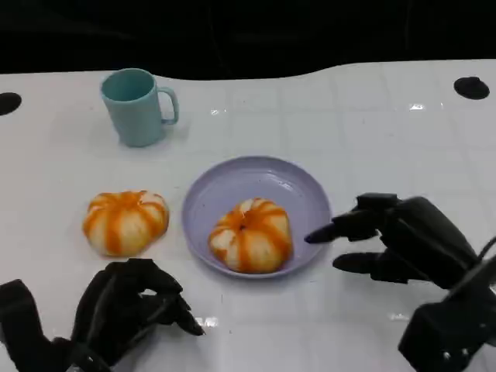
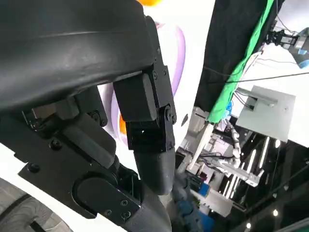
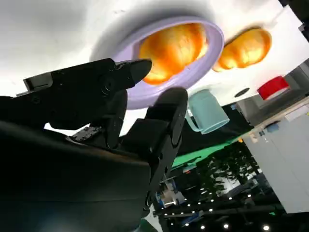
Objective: Grasp the bread from the table and place it into the plate.
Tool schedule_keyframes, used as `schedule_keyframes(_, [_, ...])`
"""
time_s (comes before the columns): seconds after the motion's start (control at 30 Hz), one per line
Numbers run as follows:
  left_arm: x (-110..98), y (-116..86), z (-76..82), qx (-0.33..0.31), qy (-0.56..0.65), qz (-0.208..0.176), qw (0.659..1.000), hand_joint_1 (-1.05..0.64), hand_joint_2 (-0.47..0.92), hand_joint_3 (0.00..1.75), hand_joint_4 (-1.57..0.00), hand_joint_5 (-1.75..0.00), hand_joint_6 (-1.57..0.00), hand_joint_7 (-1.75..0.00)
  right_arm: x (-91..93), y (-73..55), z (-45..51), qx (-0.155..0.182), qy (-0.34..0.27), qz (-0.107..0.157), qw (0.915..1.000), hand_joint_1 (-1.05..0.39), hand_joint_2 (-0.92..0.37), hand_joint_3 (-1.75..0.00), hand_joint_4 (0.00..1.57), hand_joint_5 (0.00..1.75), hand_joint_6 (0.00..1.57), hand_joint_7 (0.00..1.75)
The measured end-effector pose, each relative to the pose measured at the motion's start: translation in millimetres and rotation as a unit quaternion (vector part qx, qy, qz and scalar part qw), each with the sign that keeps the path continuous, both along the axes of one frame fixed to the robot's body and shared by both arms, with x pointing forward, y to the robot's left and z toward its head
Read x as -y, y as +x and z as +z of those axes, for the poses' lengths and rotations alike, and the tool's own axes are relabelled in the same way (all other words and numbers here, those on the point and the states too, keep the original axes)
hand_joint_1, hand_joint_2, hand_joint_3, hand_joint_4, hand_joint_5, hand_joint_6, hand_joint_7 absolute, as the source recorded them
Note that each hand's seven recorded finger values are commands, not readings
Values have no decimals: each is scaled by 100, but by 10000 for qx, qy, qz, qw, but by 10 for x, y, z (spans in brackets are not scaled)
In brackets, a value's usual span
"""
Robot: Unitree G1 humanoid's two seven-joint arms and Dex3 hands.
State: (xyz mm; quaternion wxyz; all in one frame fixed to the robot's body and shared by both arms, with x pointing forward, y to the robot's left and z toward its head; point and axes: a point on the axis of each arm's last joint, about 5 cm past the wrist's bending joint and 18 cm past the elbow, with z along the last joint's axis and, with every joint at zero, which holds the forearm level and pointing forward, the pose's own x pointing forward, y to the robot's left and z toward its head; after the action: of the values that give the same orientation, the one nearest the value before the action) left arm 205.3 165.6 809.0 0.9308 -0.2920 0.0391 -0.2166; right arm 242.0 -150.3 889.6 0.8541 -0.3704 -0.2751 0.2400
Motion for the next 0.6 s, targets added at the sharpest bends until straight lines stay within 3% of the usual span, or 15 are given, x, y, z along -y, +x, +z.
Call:
schedule_keyframes(0.07, [4, 2, 2, 6, 1, -6, 10000, -105, 61, 0, -157, -60, -157, -37, 32, -63, -26, -22, 80, -51, 10000, -9, -53, -86, 75, 140, 87, 81])
schedule_keyframes(0.3, [11, 5, 7, 5, 10, -6, 10000, -105, 61, 0, -157, -59, -157, -36, 142, -318, -102, -387, 352, -114, 9986, -9, -47, -114, 82, 166, 72, 125])
schedule_keyframes(0.6, [11, 0, -2, -16, -4, 2, 10000, -105, 61, 0, -157, -58, -157, -35, 266, -560, -142, -499, 394, -426, 9971, -9, -47, -120, 81, 175, 62, 147])
